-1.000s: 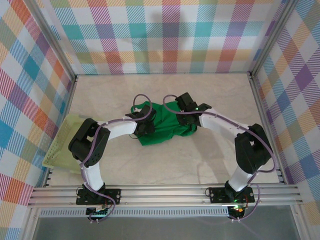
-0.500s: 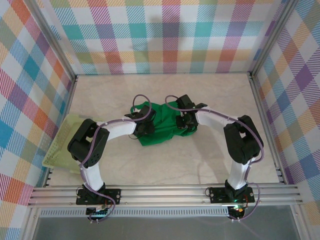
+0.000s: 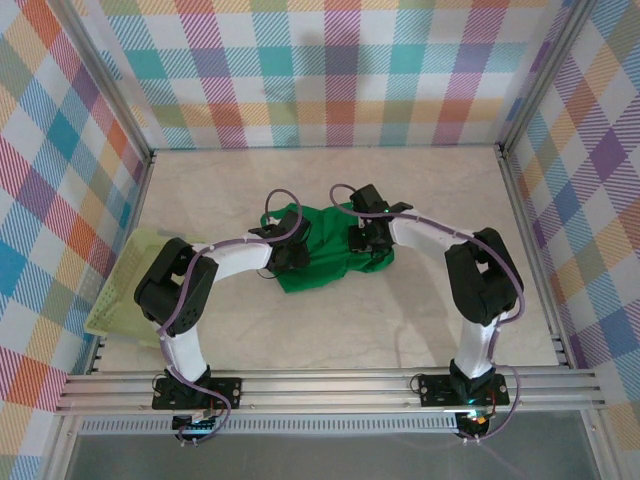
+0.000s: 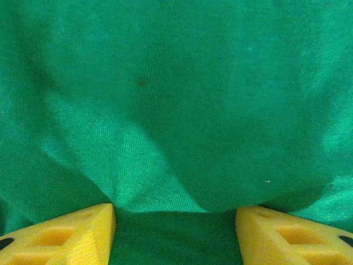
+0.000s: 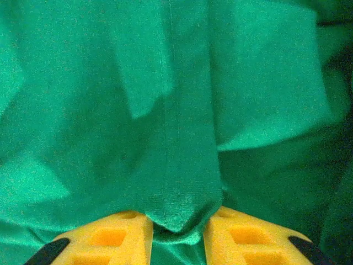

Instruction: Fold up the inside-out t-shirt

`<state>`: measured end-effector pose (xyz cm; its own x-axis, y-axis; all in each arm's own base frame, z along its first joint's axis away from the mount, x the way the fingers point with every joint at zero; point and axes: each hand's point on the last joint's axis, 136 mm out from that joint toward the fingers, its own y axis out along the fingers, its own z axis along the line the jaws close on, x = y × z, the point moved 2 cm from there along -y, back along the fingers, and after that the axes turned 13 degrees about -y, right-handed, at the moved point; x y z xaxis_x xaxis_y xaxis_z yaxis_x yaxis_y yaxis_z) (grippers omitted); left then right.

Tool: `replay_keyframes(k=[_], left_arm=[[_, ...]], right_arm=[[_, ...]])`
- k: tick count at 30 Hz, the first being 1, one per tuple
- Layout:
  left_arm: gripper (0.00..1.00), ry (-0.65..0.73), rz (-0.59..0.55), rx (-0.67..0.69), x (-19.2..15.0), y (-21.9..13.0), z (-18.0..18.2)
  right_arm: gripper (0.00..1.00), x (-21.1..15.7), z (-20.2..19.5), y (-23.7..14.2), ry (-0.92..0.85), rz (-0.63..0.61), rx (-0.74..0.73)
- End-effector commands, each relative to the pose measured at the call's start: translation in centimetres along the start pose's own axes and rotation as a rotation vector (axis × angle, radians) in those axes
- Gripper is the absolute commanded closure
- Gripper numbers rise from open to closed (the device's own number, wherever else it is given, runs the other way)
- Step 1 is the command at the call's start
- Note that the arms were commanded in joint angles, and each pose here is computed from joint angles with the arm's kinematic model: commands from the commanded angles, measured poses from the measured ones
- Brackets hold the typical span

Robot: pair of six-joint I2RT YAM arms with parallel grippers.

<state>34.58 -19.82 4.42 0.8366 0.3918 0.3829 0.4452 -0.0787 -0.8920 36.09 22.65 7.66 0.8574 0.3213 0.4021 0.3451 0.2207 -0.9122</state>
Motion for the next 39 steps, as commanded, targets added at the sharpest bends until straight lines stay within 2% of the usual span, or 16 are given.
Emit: replay_keyframes(k=[1, 4, 10, 14, 18, 22, 23, 25, 27, 32, 36, 39], left_arm=[[0.4, -0.015, 0.027, 0.007, -0.5, -0.3, 0.8], [0.4, -0.015, 0.026, 0.009, -0.5, -0.3, 0.9], [0.4, -0.011, 0.023, 0.001, -0.4, -0.4, 0.6], [0.4, -0.013, 0.017, 0.007, -0.3, -0.5, 0.8], [0.4, -0.014, 0.018, 0.014, -0.4, -0.4, 1.0], [0.41, -0.014, 0.018, 0.011, -0.4, -0.5, 1.0], [0.41, -0.014, 0.017, 0.011, -0.4, -0.5, 1.0], [0.41, -0.013, 0.017, 0.012, -0.4, -0.5, 1.0], [0.41, -0.011, 0.017, 0.012, -0.4, -0.6, 1.0], [0.42, -0.006, 0.008, 0.0, -0.1, -1.5, 0.9], [0.4, 0.007, -0.043, -0.033, 1.6, -4.6, 0.1], [0.34, -0.003, -0.112, -0.067, 4.4, -7.3, -0.8]], right_arm=[[0.77, 0.5, -0.4, 0.1, -0.006, -0.004, -0.022], [0.88, 1.1, -0.4, -1.1, -0.049, -0.028, -0.042], [1.0, 2.9, 1.5, -5.7, -0.293, -0.154, -0.118], [0.99, 3.2, 2.7, -7.9, -0.393, -0.257, -0.095], [0.93, 2.5, 3.7, -9.0, -0.485, -0.351, -0.057], [0.91, 1.5, 2.9, -7.9, -0.528, -0.344, -0.098], [0.89, 1.5, 2.2, -7.5, -0.517, -0.332, -0.142], [0.78, 1.3, 1.2, -7.0, -0.501, -0.297, -0.201], [0.69, 1.1, 0.9, -6.9, -0.488, -0.289, -0.218], [0.45, 0.6, 0.6, -8.7, -0.356, -0.36, -0.107], [0.36, 1.8, -0.6, -9.4, -0.205, -0.357, -0.077], [0.35, 3.2, -2.2, -8.4, -0.09, -0.314, -0.077]])
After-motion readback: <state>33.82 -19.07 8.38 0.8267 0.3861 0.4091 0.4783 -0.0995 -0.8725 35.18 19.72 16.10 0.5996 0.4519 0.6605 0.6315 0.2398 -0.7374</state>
